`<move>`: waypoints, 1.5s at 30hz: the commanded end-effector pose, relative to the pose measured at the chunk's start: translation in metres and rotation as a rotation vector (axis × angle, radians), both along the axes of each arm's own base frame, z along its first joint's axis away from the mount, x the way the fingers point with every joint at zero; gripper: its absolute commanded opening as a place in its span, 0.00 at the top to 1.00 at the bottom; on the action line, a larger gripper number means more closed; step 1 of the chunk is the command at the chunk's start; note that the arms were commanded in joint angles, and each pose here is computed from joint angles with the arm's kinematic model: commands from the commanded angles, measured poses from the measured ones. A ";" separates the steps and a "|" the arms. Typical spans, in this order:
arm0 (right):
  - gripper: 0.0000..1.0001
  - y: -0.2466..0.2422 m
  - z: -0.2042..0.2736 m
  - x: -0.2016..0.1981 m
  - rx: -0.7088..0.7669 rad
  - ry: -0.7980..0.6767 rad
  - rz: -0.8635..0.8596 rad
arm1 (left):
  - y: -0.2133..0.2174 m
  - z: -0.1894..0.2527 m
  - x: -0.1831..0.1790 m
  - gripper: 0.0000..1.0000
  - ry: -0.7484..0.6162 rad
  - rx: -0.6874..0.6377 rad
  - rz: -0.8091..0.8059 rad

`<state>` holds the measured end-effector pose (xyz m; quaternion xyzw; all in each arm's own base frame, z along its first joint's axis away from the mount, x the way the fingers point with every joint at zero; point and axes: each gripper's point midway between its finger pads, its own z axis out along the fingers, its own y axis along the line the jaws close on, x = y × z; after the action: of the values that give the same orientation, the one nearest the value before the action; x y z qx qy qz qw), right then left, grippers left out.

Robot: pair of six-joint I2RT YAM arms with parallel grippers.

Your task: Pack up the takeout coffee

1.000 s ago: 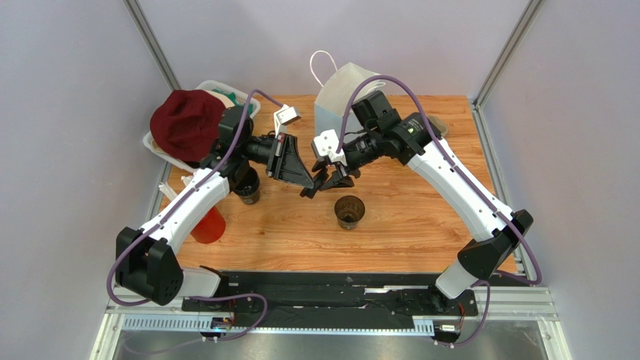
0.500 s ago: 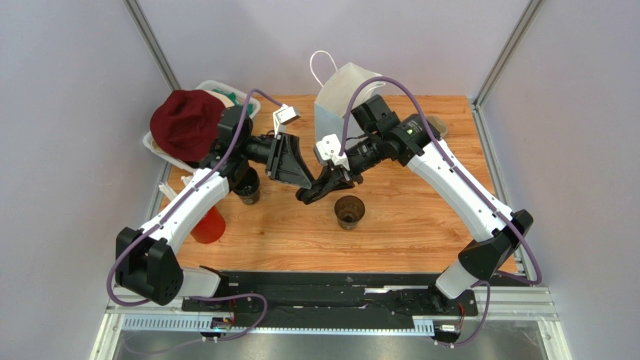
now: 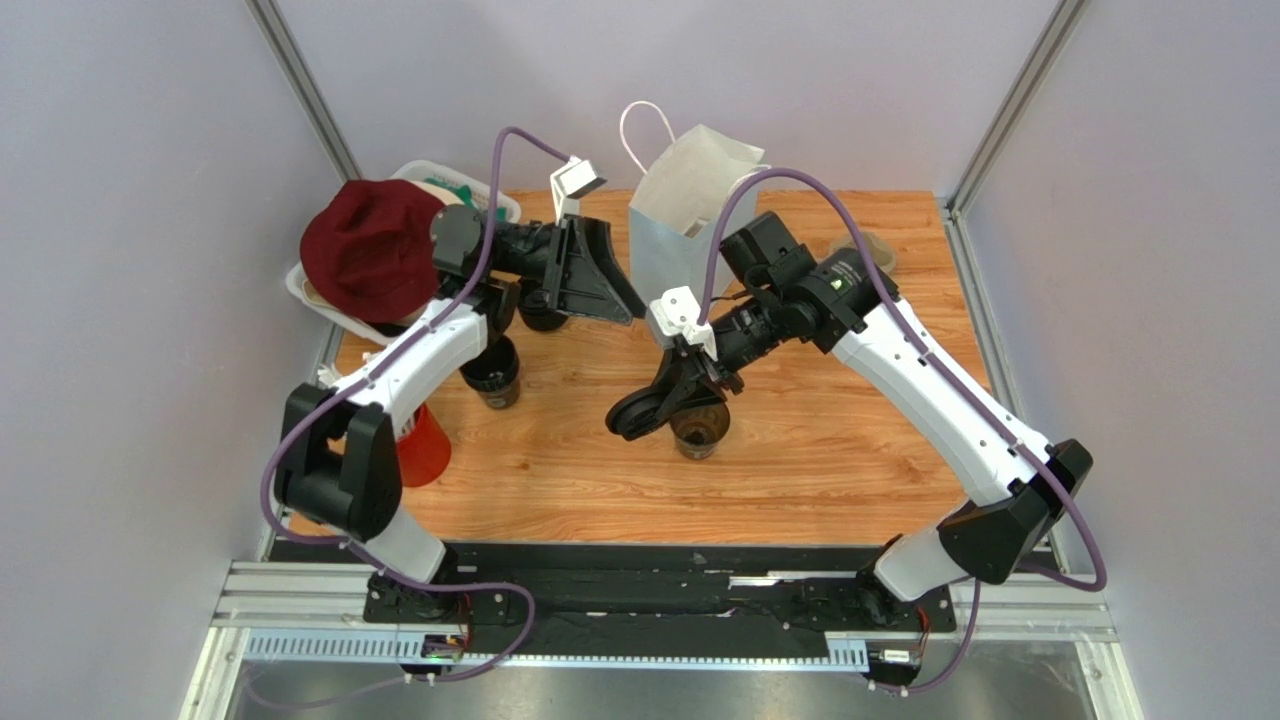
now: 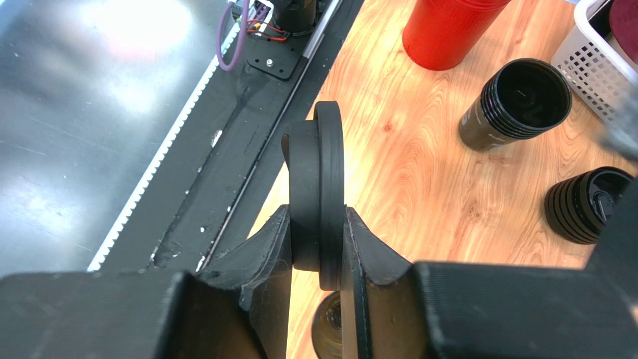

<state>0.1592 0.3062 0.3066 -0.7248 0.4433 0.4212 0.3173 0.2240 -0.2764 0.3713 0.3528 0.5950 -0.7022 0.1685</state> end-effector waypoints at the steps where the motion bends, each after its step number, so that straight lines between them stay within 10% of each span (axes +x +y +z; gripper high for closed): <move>1: 0.84 -0.003 0.018 -0.006 0.040 -0.022 -0.026 | 0.029 -0.019 -0.021 0.21 -0.196 0.156 -0.151; 29: 0.85 -0.005 0.052 -0.032 0.145 0.054 -0.053 | 0.078 0.140 -0.140 0.05 -0.999 -0.062 -0.006; 41: 0.85 0.001 0.040 -0.034 0.112 0.052 -0.046 | 0.091 0.180 -0.113 0.04 -0.899 -0.184 0.254; 43: 0.85 0.001 0.040 -0.033 0.111 0.053 -0.047 | 0.094 0.193 -0.113 0.04 -1.078 -0.256 0.342; 45: 0.85 0.002 0.038 -0.033 0.107 0.055 -0.048 | 0.095 0.186 -0.091 0.04 -0.864 -0.184 0.454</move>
<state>0.1266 0.3048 0.3407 -0.6836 0.4542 0.4551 0.3454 0.1327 -0.1852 0.5461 0.4782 0.4787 -0.5430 0.4973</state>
